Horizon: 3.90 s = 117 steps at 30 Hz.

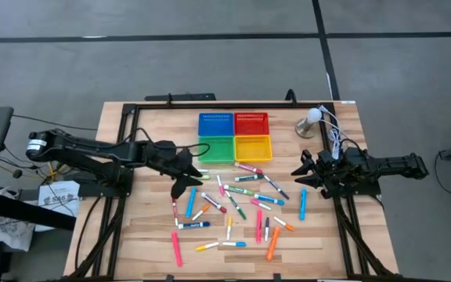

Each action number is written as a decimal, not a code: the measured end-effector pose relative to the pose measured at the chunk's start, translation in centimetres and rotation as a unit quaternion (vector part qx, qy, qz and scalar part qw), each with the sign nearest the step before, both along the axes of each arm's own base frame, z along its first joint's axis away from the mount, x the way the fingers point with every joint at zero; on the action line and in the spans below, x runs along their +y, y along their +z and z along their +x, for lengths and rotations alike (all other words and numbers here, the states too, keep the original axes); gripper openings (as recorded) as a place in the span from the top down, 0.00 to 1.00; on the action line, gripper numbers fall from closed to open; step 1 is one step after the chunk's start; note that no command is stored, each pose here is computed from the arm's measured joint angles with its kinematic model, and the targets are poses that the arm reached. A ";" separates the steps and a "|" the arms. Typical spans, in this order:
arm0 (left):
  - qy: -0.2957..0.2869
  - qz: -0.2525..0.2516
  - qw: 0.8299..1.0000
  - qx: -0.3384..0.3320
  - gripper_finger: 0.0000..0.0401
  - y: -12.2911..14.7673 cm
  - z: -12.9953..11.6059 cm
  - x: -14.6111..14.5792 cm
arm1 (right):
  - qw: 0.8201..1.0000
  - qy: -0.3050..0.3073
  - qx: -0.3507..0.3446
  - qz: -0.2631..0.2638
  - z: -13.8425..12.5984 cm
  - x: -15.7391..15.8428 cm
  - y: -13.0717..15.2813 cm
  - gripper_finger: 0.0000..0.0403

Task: Pick & Place Markers
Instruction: Put the black small marker into the blue bin

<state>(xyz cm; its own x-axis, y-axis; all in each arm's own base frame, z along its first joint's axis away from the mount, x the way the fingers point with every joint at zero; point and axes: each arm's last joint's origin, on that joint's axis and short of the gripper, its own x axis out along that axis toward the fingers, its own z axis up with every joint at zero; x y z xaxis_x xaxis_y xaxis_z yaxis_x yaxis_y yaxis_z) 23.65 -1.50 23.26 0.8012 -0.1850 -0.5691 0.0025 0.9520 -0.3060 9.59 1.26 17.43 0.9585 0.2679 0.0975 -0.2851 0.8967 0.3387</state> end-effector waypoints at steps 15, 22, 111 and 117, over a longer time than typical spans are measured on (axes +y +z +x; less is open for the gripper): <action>0.067 0.149 0.975 0.151 0.63 -4.0 0.0 1.3 | 1.000 -0.001 0.000 0.000 0.0 0.0 0.0 0.70; 0.055 0.161 0.964 0.204 0.63 -6.6 1.0 1.3 | 1.000 -0.002 -0.001 0.000 0.0 0.0 0.0 0.70; 0.068 0.203 0.950 0.228 0.64 -10.9 2.0 3.1 | 1.000 -0.009 0.000 0.001 0.0 -0.1 0.0 0.70; 0.068 0.202 0.950 0.227 0.76 -10.8 2.1 3.1 | 1.000 -0.009 0.000 0.001 0.0 0.0 0.0 0.70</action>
<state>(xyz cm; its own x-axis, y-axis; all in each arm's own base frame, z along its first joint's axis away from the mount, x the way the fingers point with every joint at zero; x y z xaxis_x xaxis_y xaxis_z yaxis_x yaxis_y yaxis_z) 25.71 1.59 12.41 0.4574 0.2106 -0.8640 -0.1744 0.9739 0.1451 9.60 1.21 17.44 0.9632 0.2502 0.0982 -0.2687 0.9010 0.3407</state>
